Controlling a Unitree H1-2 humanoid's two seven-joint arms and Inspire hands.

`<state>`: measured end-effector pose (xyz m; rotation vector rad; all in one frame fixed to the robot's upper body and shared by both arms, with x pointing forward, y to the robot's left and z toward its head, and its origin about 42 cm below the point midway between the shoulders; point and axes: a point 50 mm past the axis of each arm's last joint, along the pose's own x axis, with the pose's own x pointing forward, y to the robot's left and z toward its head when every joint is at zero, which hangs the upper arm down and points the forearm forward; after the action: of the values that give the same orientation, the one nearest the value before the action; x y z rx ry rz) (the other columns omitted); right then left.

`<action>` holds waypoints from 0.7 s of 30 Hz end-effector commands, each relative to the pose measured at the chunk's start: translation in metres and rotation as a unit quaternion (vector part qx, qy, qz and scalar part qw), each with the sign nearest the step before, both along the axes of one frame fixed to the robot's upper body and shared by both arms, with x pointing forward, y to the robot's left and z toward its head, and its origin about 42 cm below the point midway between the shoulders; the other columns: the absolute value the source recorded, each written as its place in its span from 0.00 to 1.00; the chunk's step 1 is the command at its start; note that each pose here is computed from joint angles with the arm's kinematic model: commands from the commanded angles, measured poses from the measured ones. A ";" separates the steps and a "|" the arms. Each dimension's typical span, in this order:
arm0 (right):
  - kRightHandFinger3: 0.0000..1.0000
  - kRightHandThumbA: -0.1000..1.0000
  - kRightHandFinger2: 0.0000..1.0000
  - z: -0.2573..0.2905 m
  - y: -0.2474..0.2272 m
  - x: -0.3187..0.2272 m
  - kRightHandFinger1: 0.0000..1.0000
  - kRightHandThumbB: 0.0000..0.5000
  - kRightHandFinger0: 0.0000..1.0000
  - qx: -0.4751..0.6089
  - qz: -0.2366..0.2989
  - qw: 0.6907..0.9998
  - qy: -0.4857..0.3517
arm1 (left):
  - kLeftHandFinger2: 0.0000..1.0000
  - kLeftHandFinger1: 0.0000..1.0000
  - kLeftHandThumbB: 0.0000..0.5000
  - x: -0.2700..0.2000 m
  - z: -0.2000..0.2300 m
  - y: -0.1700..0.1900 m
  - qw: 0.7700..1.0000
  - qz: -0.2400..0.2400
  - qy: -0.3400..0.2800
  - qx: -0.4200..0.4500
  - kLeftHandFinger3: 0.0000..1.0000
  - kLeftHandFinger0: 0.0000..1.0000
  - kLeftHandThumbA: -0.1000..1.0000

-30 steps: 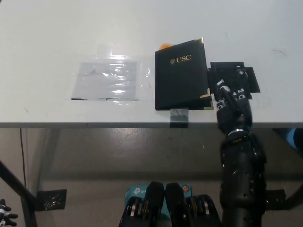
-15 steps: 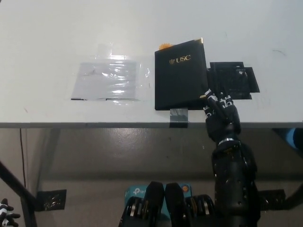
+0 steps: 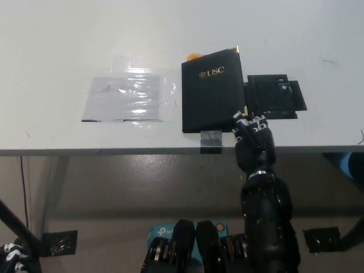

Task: The robot uses its right hand to push the cover of the diary kept in the middle of the desk towards the left to open it

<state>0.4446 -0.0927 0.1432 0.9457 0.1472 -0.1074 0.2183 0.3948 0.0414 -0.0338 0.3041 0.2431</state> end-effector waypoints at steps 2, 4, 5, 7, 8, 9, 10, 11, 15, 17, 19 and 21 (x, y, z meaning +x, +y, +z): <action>0.98 1.00 0.88 0.032 0.037 0.017 0.91 0.43 0.88 0.000 0.036 0.999 -0.028 | 0.24 0.43 1.00 0.005 0.010 0.002 1.000 -0.013 -0.024 0.009 0.31 0.39 0.56; 0.95 1.00 0.85 0.037 0.040 0.021 0.88 0.44 0.87 -0.006 0.038 0.999 -0.028 | 0.23 0.42 1.00 0.005 0.009 0.002 1.000 -0.012 -0.023 0.007 0.30 0.38 0.56; 0.94 1.00 0.84 0.039 0.042 0.023 0.87 0.43 0.86 -0.016 0.041 0.999 -0.032 | 0.23 0.42 1.00 0.005 0.009 0.000 1.000 -0.014 -0.020 0.010 0.30 0.37 0.57; 0.93 1.00 0.84 0.051 0.049 0.030 0.88 0.44 0.85 -0.030 0.048 0.997 -0.045 | 0.23 0.42 1.00 0.005 0.009 0.001 1.000 -0.015 -0.021 0.012 0.32 0.37 0.57; 0.93 1.00 0.84 0.053 0.049 0.031 0.88 0.45 0.85 -0.032 0.047 0.997 -0.048 | 0.23 0.42 1.00 0.006 0.010 0.001 1.000 -0.017 -0.020 0.016 0.32 0.38 0.57; 0.94 1.00 0.84 0.055 0.050 0.033 0.88 0.46 0.85 -0.032 0.047 0.997 -0.048 | 0.23 0.43 1.00 0.006 0.010 0.001 1.000 -0.017 -0.020 0.016 0.33 0.39 0.58; 0.93 1.00 0.83 0.064 0.055 0.038 0.85 0.48 0.79 -0.040 0.050 0.997 -0.051 | 0.23 0.41 1.00 0.006 0.010 0.001 0.999 -0.018 -0.023 0.018 0.32 0.36 0.58; 0.93 1.00 0.82 0.066 0.055 0.039 0.85 0.50 0.78 -0.044 0.050 0.996 -0.052 | 0.23 0.41 1.00 0.007 0.011 0.002 0.999 -0.019 -0.024 0.019 0.31 0.36 0.58; 0.91 1.00 0.81 0.076 0.063 0.043 0.82 0.52 0.74 -0.057 0.055 0.996 -0.051 | 0.22 0.41 1.00 0.009 0.013 0.002 0.999 -0.020 -0.026 0.020 0.31 0.34 0.58; 0.90 1.00 0.80 0.084 0.072 0.044 0.81 0.51 0.73 -0.077 0.065 0.994 -0.052 | 0.21 0.41 1.00 0.012 0.015 0.002 0.999 -0.017 -0.027 0.019 0.29 0.37 0.57; 0.89 1.00 0.78 0.089 0.081 0.044 0.81 0.50 0.74 -0.095 0.073 0.991 -0.058 | 0.21 0.41 1.00 0.012 0.016 0.002 0.999 -0.020 -0.028 0.020 0.28 0.37 0.57; 0.89 1.00 0.80 0.095 0.090 0.043 0.81 0.47 0.72 -0.128 0.084 0.985 -0.077 | 0.21 0.41 1.00 0.013 0.016 0.001 0.999 -0.019 -0.028 0.019 0.29 0.37 0.57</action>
<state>0.4794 -0.0382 0.1882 0.7847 0.1799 -0.0044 0.2240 0.3919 0.0433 -0.0261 0.2966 0.2301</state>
